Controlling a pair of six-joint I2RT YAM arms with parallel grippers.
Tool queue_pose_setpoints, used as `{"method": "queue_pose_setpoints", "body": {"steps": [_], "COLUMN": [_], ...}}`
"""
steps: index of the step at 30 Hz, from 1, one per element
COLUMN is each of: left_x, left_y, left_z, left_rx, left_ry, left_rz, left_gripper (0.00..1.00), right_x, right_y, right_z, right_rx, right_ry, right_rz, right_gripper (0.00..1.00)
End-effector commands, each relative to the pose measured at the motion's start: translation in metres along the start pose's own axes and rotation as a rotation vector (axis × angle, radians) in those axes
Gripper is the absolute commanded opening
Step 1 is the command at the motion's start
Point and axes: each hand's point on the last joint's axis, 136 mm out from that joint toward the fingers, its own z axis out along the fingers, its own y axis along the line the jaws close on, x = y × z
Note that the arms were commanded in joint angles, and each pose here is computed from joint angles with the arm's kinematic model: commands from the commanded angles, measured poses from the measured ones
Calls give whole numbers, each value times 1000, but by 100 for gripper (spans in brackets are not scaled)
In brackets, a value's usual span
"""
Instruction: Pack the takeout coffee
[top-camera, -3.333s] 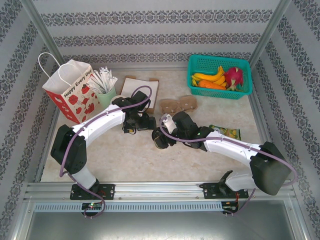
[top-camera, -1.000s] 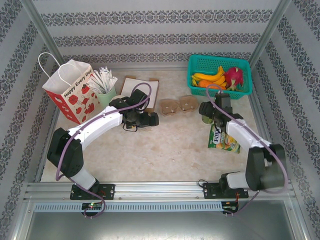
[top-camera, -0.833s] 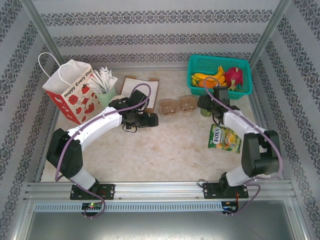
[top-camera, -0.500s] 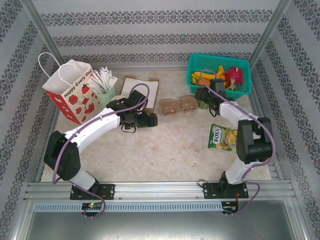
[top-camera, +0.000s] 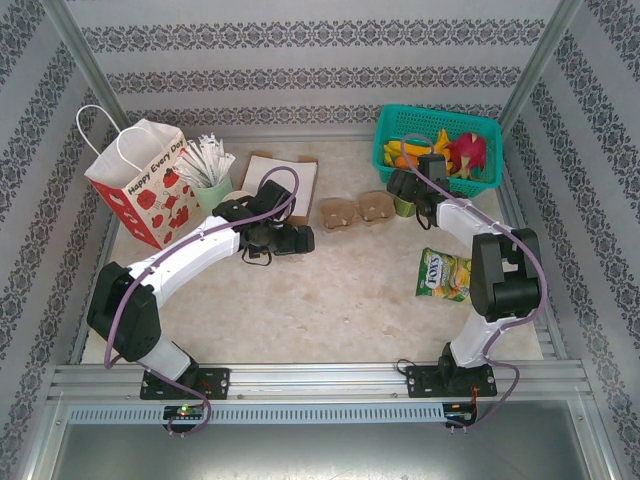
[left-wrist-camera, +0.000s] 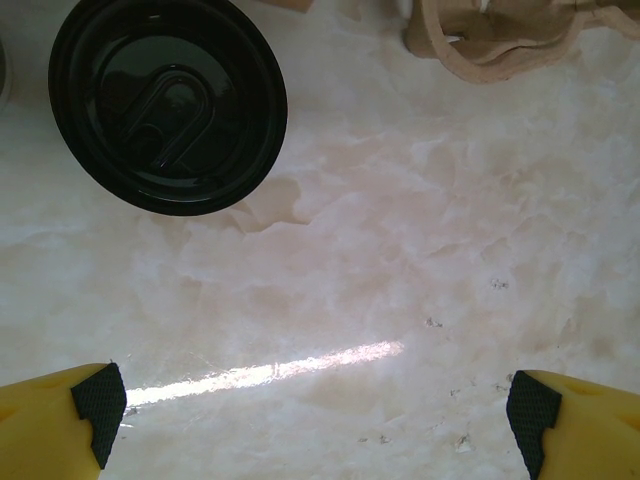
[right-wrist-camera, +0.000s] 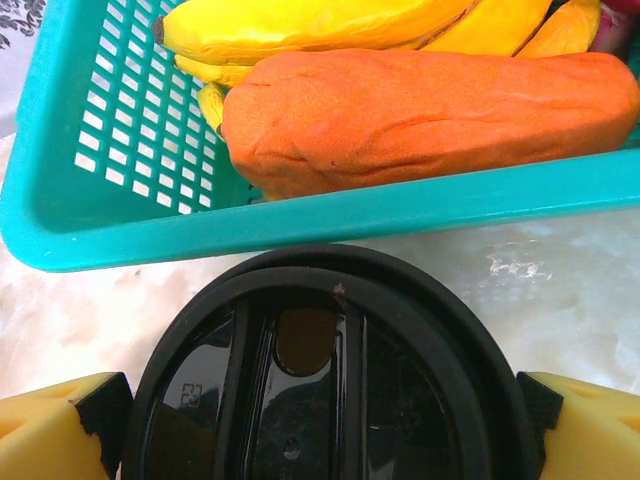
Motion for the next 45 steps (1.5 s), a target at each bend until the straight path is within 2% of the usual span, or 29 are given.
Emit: {"method": "queue_pose_setpoints", "body": {"steps": [1,6,14,22,26,29,35,40,45], "left_x": [-3,-6,-34,-79,-99,-110,-106,-102,-114], "left_y": [0,1,20,91,138,169,233,283,317], "left_z": [-11,-16,-60,-116,-167,-214,-281,-290,-271], "left_rx": [2,1,-34,-182,-333,-390,-490,-523,-453], "left_ry": [-33,-58,-223,-378,-490,-592,-730,-734,-672], "left_rz": [10,4,12,-139,-203,-282,-481,-646,-765], "left_gripper": [99,99,99,99,99,99,99,99,100], "right_x": [-23,-31,-44,-11,-4,-9,-19,-18,-23], "right_y": [2,6,19,63,84,97,109,115,106], "right_z": [-17,-30,-79,-123,-135,-141,-156,-163,-168], "right_rx": [14,5,31,-54,-83,-82,-88,-138,-116], "right_ry": [-54,-73,-142,-165,-233,-256,-327,-314,-350], "right_rz": [-16,-19,-9,-15,-57,-146,-179,-179,-163], "right_gripper": [98,98,98,98,98,98,98,98,98]}}
